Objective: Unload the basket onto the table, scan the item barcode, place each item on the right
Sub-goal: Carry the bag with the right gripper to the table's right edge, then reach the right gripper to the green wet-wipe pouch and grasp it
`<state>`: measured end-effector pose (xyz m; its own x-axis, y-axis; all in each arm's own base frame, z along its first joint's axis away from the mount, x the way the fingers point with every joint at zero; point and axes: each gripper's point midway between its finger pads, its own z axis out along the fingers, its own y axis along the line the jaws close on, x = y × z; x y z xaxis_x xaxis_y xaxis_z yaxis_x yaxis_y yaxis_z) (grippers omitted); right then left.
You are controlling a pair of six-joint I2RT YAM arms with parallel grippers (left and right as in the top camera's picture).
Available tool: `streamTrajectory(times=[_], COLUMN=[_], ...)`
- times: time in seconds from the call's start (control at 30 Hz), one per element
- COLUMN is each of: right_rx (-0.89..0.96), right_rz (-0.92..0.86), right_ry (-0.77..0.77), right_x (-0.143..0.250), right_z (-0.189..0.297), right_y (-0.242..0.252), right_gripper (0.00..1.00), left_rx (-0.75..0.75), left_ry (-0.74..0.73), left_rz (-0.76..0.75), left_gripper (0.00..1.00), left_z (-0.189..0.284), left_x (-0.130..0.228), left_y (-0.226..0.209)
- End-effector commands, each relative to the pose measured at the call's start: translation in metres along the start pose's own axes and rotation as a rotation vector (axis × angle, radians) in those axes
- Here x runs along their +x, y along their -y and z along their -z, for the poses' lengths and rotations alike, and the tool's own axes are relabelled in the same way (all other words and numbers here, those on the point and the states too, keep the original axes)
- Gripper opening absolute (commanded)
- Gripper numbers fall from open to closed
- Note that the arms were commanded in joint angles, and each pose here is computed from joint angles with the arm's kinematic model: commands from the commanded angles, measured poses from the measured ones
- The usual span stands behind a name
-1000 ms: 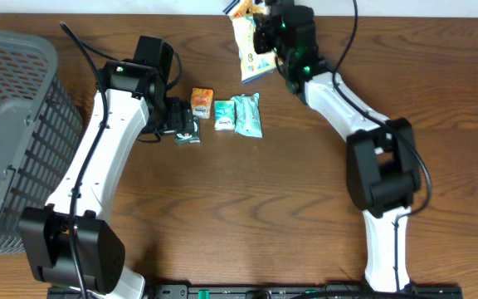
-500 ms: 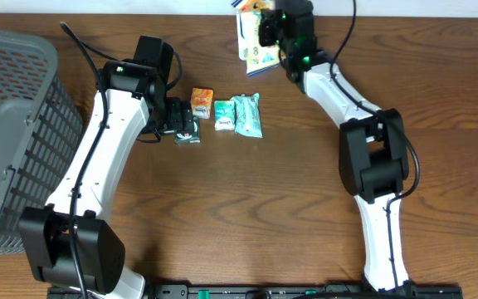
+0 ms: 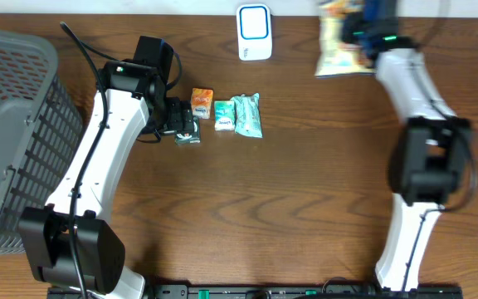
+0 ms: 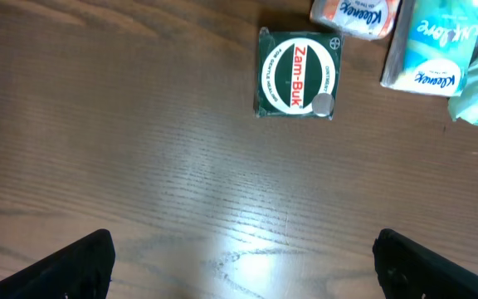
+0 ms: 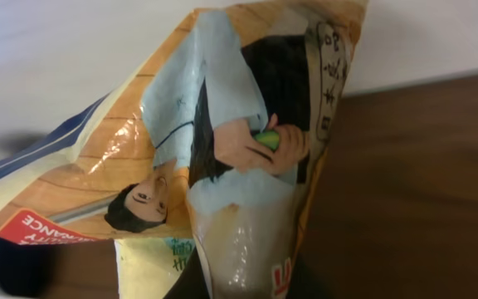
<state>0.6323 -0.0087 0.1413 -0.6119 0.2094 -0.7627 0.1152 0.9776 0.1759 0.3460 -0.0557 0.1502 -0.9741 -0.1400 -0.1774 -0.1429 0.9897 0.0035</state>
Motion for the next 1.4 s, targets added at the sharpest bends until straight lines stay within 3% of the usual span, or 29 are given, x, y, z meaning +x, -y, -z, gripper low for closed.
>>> streamTrajectory(times=[0.0, 0.1, 0.13, 0.17, 0.2, 0.23, 0.27, 0.4, 0.53, 0.73, 0.9, 1.13, 1.37], right_rx=[0.207, 0.484, 0.577, 0.652, 0.695, 0.712, 0.712, 0.602, 0.354, -0.147, -0.452, -0.559, -0.43], right_rz=[0.05, 0.122, 0.114, 0.095, 0.077, 0.059, 0.037, -0.018, -0.049, -0.135, -0.19, -0.053, 0.206], right_ry=[0.057, -0.103, -0.143, -0.174, -0.199, -0.218, -0.239, -0.285, -0.288, -0.25, -0.337, -0.559, -0.669], right_x=[-0.045, -0.013, -0.004, 0.004, 0.01, 0.016, 0.022, 0.039, 0.044, 0.033, 0.043, 0.104, 0.169], right_z=[0.049, 0.069, 0.079, 0.089, 0.098, 0.103, 0.109, 0.109, 0.09, 0.067, 0.071, 0.085, 0.09], right_y=[0.085, 0.189, 0.221, 0.246, 0.266, 0.279, 0.291, 0.297, 0.258, 0.137, 0.028, -0.09, -0.155], right_gripper=[0.01, 0.01, 0.12, 0.34, 0.67, 0.91, 0.99, 0.99, 0.99, 0.99, 0.99, 0.99, 0.99], left_rx=[-0.006, -0.006, -0.006, -0.006, -0.006, -0.006, -0.006, -0.006, -0.006, -0.006, -0.006, -0.006, -0.006], left_ry=[0.016, 0.016, 0.016, 0.016, 0.016, 0.016, 0.016, 0.016, 0.016, 0.016, 0.016, 0.016, 0.016], left_rz=[0.0, 0.0, 0.0, 0.0, 0.0, 0.0, 0.0, 0.0, 0.0, 0.0, 0.0, 0.0, 0.0], left_gripper=[0.98, 0.98, 0.98, 0.97, 0.98, 0.98, 0.98, 0.98, 0.97, 0.97, 0.98, 0.98, 0.98], left_z=[0.004, 0.004, 0.004, 0.004, 0.004, 0.004, 0.004, 0.004, 0.004, 0.004, 0.004, 0.004, 0.004], left_x=[-0.004, -0.004, -0.004, -0.004, -0.004, -0.004, -0.004, -0.004, -0.004, -0.004, -0.004, -0.004, -0.004], left_y=[-0.003, -0.003, -0.003, -0.003, -0.003, -0.003, -0.003, -0.003, -0.003, -0.003, -0.003, -0.003, -0.003])
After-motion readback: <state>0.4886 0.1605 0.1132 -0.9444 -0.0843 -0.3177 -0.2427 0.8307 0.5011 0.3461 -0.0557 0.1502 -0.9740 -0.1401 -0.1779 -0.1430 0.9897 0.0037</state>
